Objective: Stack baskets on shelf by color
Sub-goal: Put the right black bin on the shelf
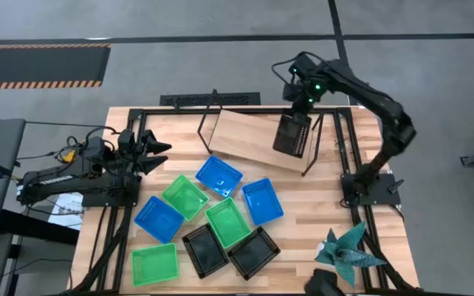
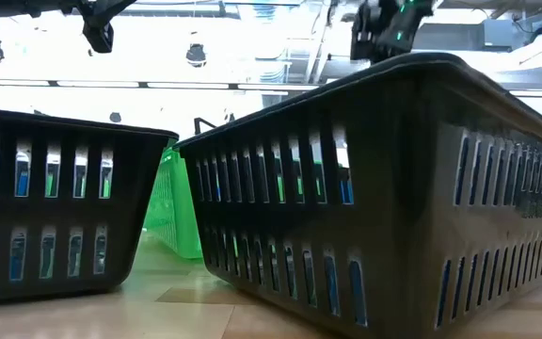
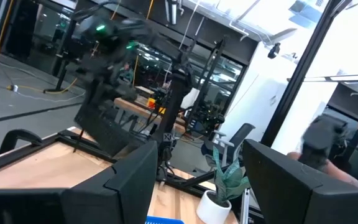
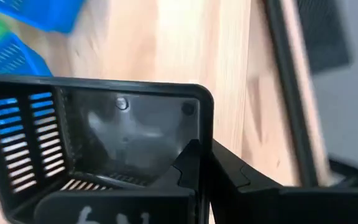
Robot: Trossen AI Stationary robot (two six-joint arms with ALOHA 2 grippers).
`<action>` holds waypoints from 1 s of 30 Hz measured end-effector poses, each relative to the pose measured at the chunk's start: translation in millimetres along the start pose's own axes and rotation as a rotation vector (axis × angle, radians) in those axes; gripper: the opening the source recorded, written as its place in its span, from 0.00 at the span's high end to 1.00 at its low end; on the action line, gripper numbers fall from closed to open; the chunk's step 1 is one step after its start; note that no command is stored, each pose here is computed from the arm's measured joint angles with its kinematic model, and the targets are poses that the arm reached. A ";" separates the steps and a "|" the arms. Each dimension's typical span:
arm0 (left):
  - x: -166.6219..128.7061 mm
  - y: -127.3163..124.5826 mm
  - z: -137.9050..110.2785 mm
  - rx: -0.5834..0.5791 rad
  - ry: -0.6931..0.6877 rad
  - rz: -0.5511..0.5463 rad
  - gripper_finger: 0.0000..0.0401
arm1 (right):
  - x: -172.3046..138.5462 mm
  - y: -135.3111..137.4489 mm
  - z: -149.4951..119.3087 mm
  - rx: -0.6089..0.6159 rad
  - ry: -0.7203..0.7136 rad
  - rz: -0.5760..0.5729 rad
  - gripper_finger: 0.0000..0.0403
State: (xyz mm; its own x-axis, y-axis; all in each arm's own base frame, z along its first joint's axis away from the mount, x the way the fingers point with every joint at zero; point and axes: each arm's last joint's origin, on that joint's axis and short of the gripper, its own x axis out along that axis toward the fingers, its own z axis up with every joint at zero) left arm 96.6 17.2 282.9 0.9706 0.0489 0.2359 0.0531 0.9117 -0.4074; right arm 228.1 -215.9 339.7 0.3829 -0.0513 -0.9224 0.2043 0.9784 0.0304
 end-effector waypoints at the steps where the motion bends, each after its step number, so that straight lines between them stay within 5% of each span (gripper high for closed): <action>1: 0.0 0.0 0.0 0.000 0.000 0.000 0.43 | 8.1 -7.1 -2.1 0.022 0.037 0.016 0.91; 11: 0.0 0.0 0.0 0.047 0.000 0.001 0.43 | 63.9 -55.2 -17.3 0.124 0.209 0.107 0.91; 30: 0.0 0.9 -1.8 0.045 0.017 0.009 0.43 | 75.7 -55.2 -16.3 0.132 0.281 0.075 0.89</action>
State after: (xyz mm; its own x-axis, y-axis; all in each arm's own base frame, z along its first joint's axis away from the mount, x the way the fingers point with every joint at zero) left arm 97.2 17.3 281.0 0.9749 0.0506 0.2168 0.0339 0.9287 -0.3692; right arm 231.1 -270.6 261.9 0.1409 0.0956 -0.9854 0.3071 0.9420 0.1353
